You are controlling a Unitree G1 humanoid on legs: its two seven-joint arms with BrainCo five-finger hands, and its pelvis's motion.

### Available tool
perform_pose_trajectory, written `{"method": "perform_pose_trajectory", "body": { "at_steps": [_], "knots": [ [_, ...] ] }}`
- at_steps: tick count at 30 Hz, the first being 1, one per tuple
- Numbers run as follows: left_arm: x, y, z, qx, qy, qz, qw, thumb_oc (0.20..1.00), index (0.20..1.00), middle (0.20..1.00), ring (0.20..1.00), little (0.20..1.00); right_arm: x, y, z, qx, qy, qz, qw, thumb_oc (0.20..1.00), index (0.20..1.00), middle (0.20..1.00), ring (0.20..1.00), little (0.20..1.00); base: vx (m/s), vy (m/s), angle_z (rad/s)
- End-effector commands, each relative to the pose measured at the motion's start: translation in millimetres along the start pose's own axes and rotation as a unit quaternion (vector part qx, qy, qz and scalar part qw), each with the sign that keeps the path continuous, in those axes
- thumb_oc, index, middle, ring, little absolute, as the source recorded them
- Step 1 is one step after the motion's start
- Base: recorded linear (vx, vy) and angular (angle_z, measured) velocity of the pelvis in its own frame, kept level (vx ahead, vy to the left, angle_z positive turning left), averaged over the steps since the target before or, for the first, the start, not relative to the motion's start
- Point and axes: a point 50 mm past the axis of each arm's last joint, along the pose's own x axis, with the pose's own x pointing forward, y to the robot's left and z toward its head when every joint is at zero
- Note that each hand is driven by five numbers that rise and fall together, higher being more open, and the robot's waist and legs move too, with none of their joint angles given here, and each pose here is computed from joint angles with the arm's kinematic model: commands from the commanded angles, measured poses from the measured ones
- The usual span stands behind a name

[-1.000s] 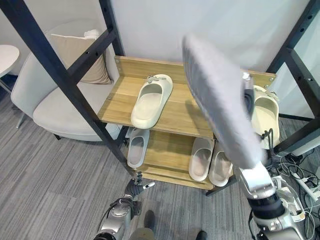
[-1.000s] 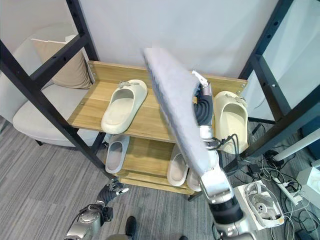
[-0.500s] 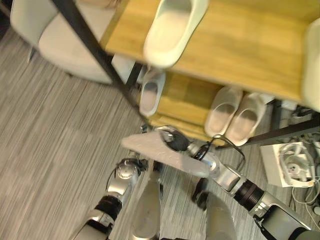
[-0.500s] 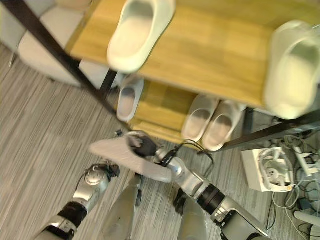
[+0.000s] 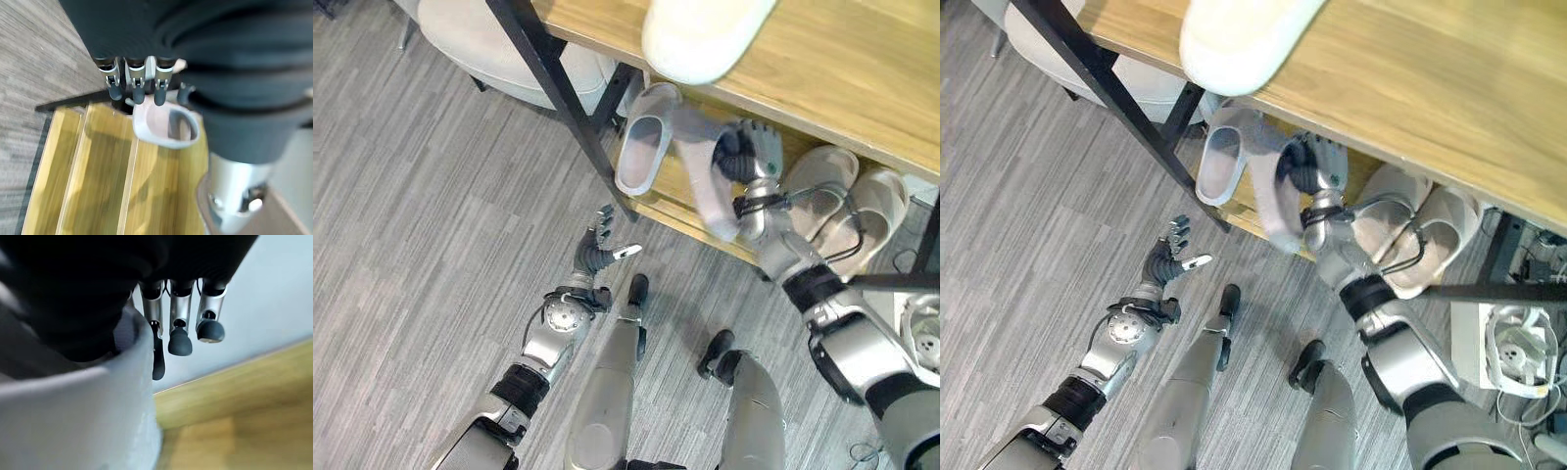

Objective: Arrange the slippers neatly on the shoe rack.

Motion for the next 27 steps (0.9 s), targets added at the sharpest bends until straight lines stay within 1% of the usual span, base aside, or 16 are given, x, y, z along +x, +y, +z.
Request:
{"method": "perform_pose_trajectory", "body": {
  "at_steps": [1, 6, 7, 10, 11, 12, 14, 22, 23, 24, 25, 26, 27],
  "knots": [
    [0, -6, 16, -0.021, -0.044, -0.021, 0.999, 1.000, 1.000, 1.000, 1.000, 1.000, 0, -7, -6, -0.011, 0.002, -0.034, 0.999, 0.200, 0.200, 0.200, 0.200, 0.200, 0.06, 0.020, 0.21],
    [1, -13, 19, -0.019, -0.049, -0.040, 0.998, 1.000, 1.000, 1.000, 1.000, 1.000, 15, -15, -12, -0.055, 0.008, -0.033, 0.998, 0.200, 0.200, 0.200, 0.200, 0.200, 0.06, 0.037, 0.09],
    [2, -17, 23, -0.021, -0.056, -0.047, 0.997, 1.000, 1.000, 1.000, 1.000, 1.000, 22, -19, -14, -0.081, 0.011, -0.033, 0.996, 0.200, 0.200, 0.200, 0.200, 0.200, 0.07, 0.042, 0.05],
    [5, -20, 28, -0.023, -0.064, -0.051, 0.996, 1.000, 1.000, 1.000, 1.000, 1.000, 28, -20, -14, -0.099, 0.017, -0.028, 0.995, 0.200, 0.200, 0.200, 0.200, 0.200, 0.04, 0.020, 0.10],
    [6, -20, 29, -0.023, -0.066, -0.052, 0.996, 1.000, 1.000, 1.000, 1.000, 1.000, 30, -20, -15, -0.111, 0.021, -0.022, 0.993, 0.567, 0.567, 0.567, 0.567, 0.567, 0.03, 0.005, 0.06],
    [7, -20, 32, -0.021, -0.068, -0.051, 0.996, 1.000, 1.000, 1.000, 1.000, 1.000, 32, -17, -13, -0.123, 0.033, -0.012, 0.992, 1.000, 1.000, 1.000, 1.000, 1.000, 0.03, 0.012, 0.03],
    [9, -20, 34, -0.020, -0.071, -0.053, 0.996, 1.000, 1.000, 1.000, 1.000, 1.000, 37, -15, -9, -0.125, 0.051, -0.006, 0.991, 1.000, 1.000, 1.000, 1.000, 1.000, 0.01, 0.010, 0.02],
    [11, -19, 33, -0.020, -0.064, -0.051, 0.996, 1.000, 1.000, 1.000, 1.000, 1.000, 45, -18, 4, -0.096, 0.059, -0.005, 0.994, 1.000, 1.000, 1.000, 1.000, 1.000, 0.00, 0.008, 0.03],
    [11, -20, 32, -0.023, -0.060, -0.052, 0.997, 1.000, 1.000, 1.000, 1.000, 1.000, 48, -21, 5, -0.076, 0.069, -0.011, 0.995, 1.000, 1.000, 1.000, 1.000, 1.000, 0.00, 0.000, 0.00],
    [11, -20, 32, -0.023, -0.060, -0.052, 0.997, 1.000, 1.000, 1.000, 1.000, 1.000, 48, -21, 5, -0.076, 0.069, -0.012, 0.995, 1.000, 1.000, 1.000, 1.000, 1.000, 0.00, 0.000, 0.00],
    [11, -21, 32, -0.023, -0.058, -0.052, 0.997, 1.000, 1.000, 1.000, 1.000, 1.000, 49, -23, 4, -0.052, 0.080, -0.019, 0.995, 1.000, 1.000, 1.000, 1.000, 1.000, 0.00, 0.000, 0.00],
    [11, -21, 30, -0.023, -0.055, -0.050, 0.997, 1.000, 1.000, 1.000, 1.000, 1.000, 49, -25, 6, -0.008, 0.091, -0.035, 0.995, 1.000, 1.000, 1.000, 1.000, 1.000, 0.00, 0.000, 0.00],
    [11, -21, 30, -0.023, -0.054, -0.050, 0.997, 1.000, 1.000, 1.000, 1.000, 1.000, 49, -24, 6, -0.008, 0.092, -0.035, 0.995, 1.000, 1.000, 1.000, 1.000, 1.000, 0.01, 0.011, -0.05]
  ]
}}
